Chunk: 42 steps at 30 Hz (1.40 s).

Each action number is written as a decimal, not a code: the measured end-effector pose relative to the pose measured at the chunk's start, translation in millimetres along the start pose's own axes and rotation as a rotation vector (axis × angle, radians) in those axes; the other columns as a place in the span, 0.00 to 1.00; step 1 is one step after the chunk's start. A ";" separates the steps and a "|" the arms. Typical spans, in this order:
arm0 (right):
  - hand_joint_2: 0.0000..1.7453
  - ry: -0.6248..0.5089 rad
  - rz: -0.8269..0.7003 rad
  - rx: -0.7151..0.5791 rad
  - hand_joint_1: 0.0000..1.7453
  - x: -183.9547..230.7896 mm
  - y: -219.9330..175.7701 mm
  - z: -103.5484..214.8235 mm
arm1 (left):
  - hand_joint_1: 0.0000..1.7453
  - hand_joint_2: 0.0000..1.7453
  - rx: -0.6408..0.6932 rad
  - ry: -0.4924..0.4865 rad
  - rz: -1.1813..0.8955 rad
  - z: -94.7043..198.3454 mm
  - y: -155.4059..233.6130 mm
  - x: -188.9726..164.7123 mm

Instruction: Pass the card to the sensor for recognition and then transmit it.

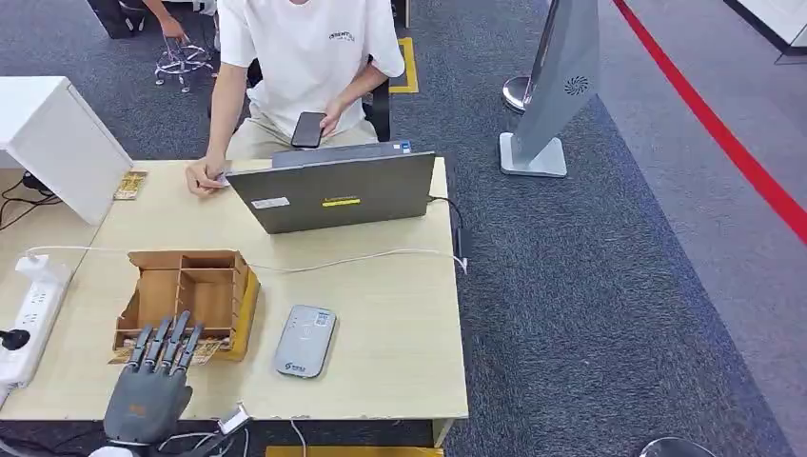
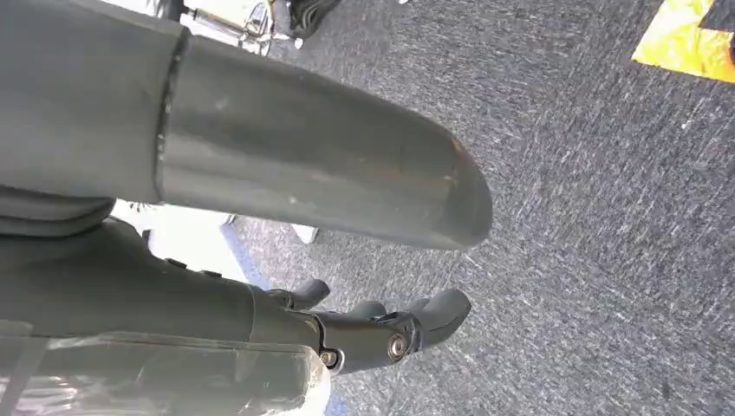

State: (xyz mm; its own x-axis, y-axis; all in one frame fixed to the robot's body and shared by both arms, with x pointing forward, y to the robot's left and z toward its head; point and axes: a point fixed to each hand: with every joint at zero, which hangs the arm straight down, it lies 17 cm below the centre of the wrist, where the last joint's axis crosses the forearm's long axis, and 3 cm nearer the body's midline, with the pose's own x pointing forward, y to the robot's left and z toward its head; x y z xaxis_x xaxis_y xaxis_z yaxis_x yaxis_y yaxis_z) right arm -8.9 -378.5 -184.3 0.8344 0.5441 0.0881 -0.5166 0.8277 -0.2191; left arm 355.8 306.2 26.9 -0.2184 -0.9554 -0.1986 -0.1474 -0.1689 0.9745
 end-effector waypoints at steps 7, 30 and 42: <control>0.00 0.002 0.005 -0.003 0.00 -1.0 -1.3 -0.7 | 0.00 1.00 0.003 0.002 -0.008 -1.1 -0.5 -2.3; 0.00 -0.001 -0.006 0.003 0.00 -1.2 0.3 -0.4 | 0.00 1.00 0.028 -0.013 -0.016 -14.6 8.1 3.0; 0.00 0.002 -0.015 0.005 0.00 -1.8 0.8 -0.3 | 1.00 1.00 0.001 -0.005 0.026 -12.9 2.9 1.4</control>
State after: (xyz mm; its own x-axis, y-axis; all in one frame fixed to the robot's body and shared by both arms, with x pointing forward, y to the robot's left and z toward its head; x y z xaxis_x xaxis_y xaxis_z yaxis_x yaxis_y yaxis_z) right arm -10.9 -378.9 -184.9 0.8422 0.5317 0.0893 -0.5054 0.8363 -0.2127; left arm 367.4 301.2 30.8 -0.2268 -0.9582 -0.1741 -0.1430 -0.1441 0.9792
